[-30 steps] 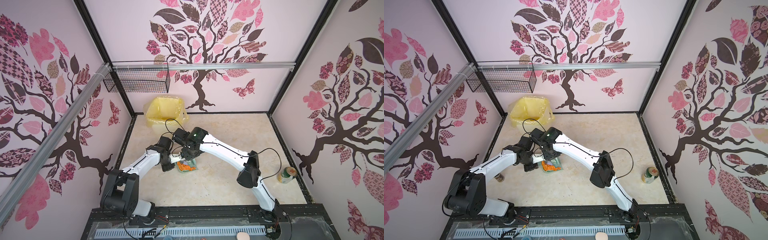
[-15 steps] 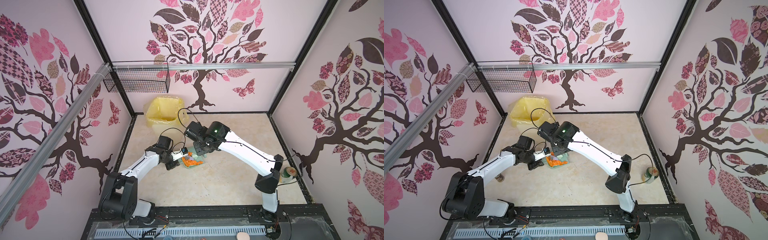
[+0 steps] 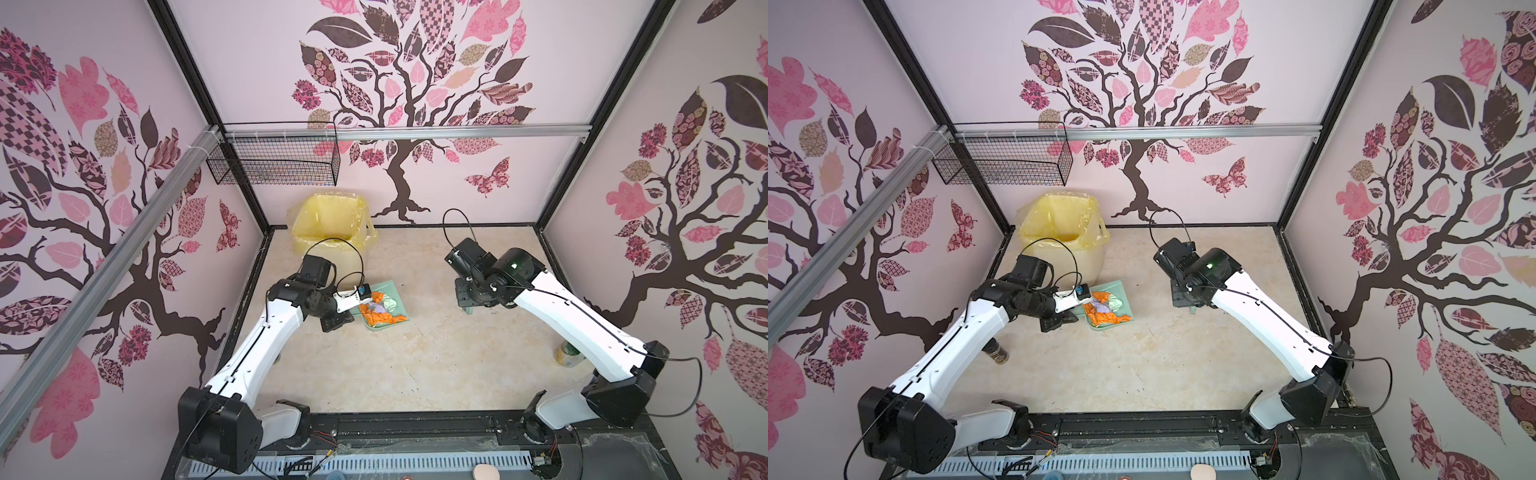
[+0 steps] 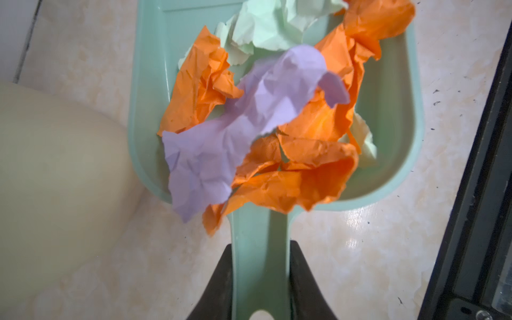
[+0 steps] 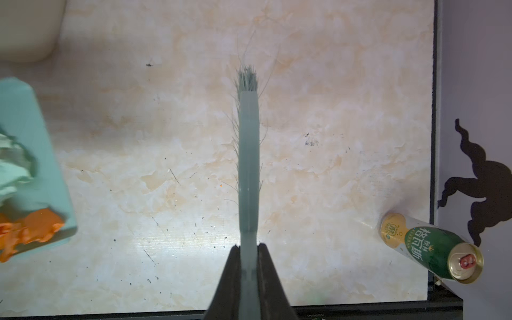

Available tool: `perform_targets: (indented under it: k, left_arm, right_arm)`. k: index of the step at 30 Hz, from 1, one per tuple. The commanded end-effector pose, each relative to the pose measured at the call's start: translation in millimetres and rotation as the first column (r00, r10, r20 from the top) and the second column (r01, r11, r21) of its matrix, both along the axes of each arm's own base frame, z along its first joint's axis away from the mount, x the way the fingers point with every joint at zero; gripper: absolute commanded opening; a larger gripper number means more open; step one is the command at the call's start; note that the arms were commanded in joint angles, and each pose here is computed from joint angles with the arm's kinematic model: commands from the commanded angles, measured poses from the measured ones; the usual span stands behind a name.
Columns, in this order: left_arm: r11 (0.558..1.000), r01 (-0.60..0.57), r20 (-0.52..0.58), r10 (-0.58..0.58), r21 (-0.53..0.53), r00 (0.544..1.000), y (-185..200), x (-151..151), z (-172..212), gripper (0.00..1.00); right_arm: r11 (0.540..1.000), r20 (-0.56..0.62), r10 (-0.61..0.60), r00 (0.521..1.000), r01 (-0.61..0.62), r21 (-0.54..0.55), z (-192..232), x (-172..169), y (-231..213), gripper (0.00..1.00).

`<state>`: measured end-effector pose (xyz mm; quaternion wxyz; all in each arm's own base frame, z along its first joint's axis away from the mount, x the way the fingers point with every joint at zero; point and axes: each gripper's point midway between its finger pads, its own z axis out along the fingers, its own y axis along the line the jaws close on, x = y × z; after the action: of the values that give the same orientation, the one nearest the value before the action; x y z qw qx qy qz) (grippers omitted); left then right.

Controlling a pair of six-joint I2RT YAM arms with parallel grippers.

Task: Sweep away the paper scraps from the table
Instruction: 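Lift the full dustpan with the left gripper while the right withdraws the broom, then carry the dustpan with the left gripper over the yellow bin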

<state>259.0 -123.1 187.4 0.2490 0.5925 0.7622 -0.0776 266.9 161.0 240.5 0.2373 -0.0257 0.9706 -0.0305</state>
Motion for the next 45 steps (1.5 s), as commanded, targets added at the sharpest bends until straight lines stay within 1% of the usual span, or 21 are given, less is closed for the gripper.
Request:
perform_targets:
  k: [1, 5, 8, 12, 17, 19, 22, 27, 32, 36, 40, 45]
  left_arm:
    - [0.999, 0.039, -0.027, -0.039, 0.015, 0.999, 10, -18, 32, 0.0]
    - [1.0, 0.018, -0.008, -0.018, 0.012, 1.0, 27, -9, 71, 0.0]
    - [1.0, 0.003, 0.002, -0.003, 0.019, 1.0, 38, 0, 93, 0.0]
    - [0.999, -0.013, 0.003, 0.012, 0.032, 1.0, 50, 15, 109, 0.0]
    - [0.999, -0.044, -0.019, 0.043, -0.026, 0.999, 62, 33, 137, 0.0]
    - [0.998, -0.06, -0.015, 0.06, -0.027, 0.998, 69, 41, 144, 0.0]
    - [0.997, -0.082, 0.013, 0.082, -0.004, 0.997, 81, 55, 149, 0.0]
    - [0.993, -0.107, 0.022, 0.106, 0.047, 0.994, 100, 73, 143, 0.0]
    - [0.984, -0.175, 0.054, 0.173, 0.038, 0.983, 124, 98, 147, 0.0]
    - [0.976, -0.21, 0.07, 0.205, 0.064, 0.976, 143, 117, 142, 0.0]
    - [0.965, -0.237, 0.11, 0.224, 0.116, 0.968, 161, 138, 139, 0.0]
    - [0.949, -0.258, 0.184, 0.225, 0.18, 0.957, 174, 163, 140, 0.0]
  right_arm:
    - [0.997, 0.045, 0.009, 0.999, -0.012, 0.079, 2, 5, 7, 0.0]
    - [0.996, 0.047, 0.011, 0.999, -0.015, 0.092, -3, 4, 7, 0.0]
    - [0.995, 0.052, 0.014, 0.999, -0.019, 0.098, -4, 3, 6, 0.0]
    - [0.993, 0.05, 0.018, 0.999, -0.023, 0.115, -9, 1, 8, 0.0]
    - [0.992, 0.049, 0.022, 0.999, -0.028, 0.123, -15, -1, 8, 0.0]
    - [0.992, 0.046, 0.025, 0.999, -0.03, 0.122, -17, -2, 8, 0.0]
    - [0.992, 0.046, 0.025, 0.999, -0.031, 0.123, -18, -2, 7, 0.0]
    - [0.991, 0.049, 0.028, 0.998, -0.034, 0.13, -18, -2, 9, 0.0]
    - [0.989, 0.04, 0.03, 0.999, -0.035, 0.141, -23, -3, 11, 0.0]
    - [0.99, 0.025, 0.031, 0.999, -0.034, 0.138, -31, -3, 12, 0.0]
    - [0.99, 0.015, 0.028, 1.0, -0.03, 0.14, -36, -5, 12, 0.0]
    - [0.988, 0.006, 0.021, 1.0, -0.022, 0.15, -42, -7, 12, 0.0]
